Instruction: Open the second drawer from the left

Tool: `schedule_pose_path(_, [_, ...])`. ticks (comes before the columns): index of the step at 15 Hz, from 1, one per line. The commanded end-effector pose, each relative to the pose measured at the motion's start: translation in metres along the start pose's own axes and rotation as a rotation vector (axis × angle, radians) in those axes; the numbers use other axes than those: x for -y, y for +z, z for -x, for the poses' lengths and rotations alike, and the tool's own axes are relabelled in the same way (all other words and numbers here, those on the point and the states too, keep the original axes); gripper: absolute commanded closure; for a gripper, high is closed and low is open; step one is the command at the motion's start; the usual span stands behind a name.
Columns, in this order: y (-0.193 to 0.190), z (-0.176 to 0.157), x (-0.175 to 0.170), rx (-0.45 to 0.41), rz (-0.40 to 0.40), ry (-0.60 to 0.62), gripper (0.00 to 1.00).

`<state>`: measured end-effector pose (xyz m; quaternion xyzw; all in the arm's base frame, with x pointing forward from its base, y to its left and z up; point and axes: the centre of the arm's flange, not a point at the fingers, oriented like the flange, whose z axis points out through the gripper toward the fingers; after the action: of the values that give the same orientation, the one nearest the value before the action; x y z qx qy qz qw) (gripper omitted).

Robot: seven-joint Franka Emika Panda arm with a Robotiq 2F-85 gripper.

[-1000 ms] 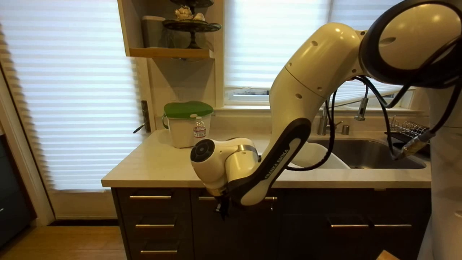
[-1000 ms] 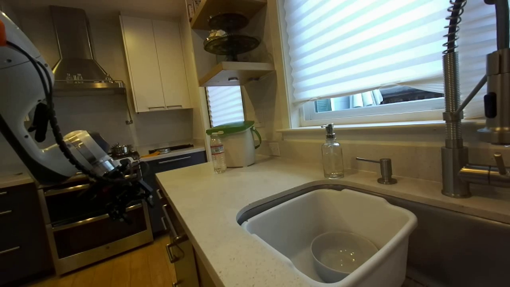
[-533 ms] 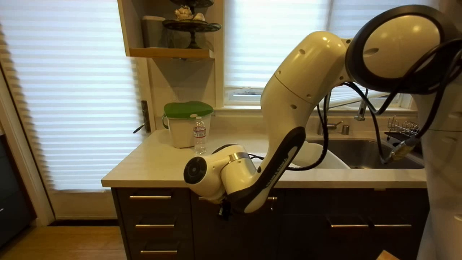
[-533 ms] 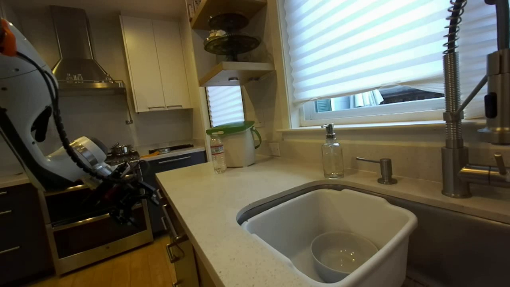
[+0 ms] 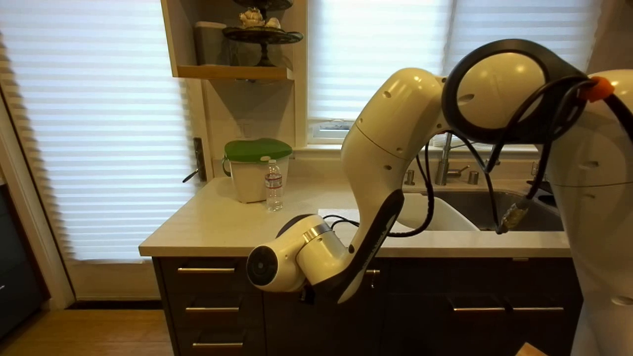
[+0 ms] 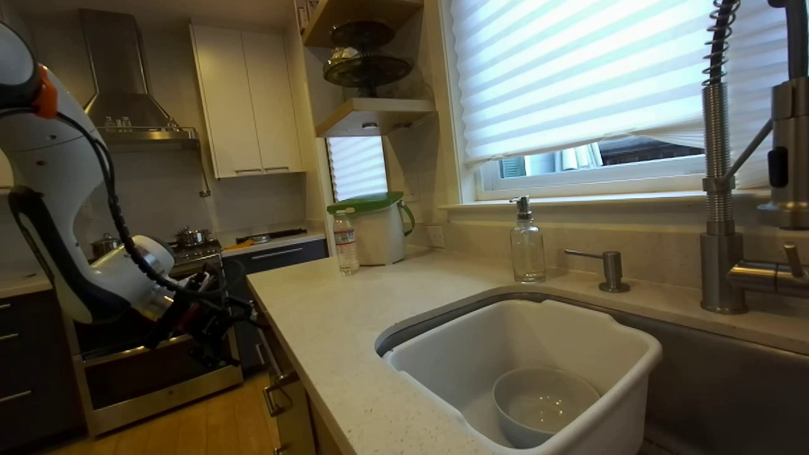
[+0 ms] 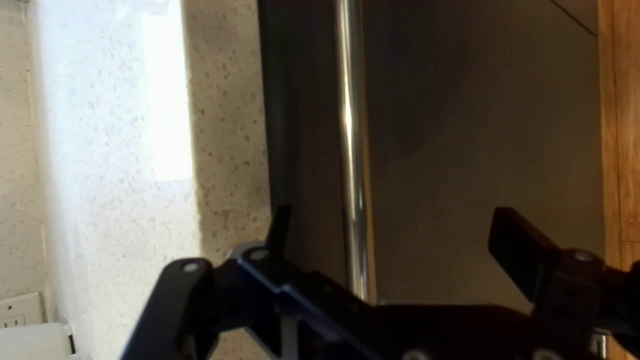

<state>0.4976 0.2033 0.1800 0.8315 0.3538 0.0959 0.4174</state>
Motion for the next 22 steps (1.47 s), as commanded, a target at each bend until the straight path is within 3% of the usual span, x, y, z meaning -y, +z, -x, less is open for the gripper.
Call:
schedule_pose_path(1, [0.019,-0.014,0.019,-0.012,0.061,-0.047,0.00])
schedule_pose_path(9, [0.035,-0.027,0.045,-0.053,0.077,-0.140,0.00])
schedule_pose_path(22, [0.009,-0.030,0.035,-0.217,-0.247,-0.251,0.00])
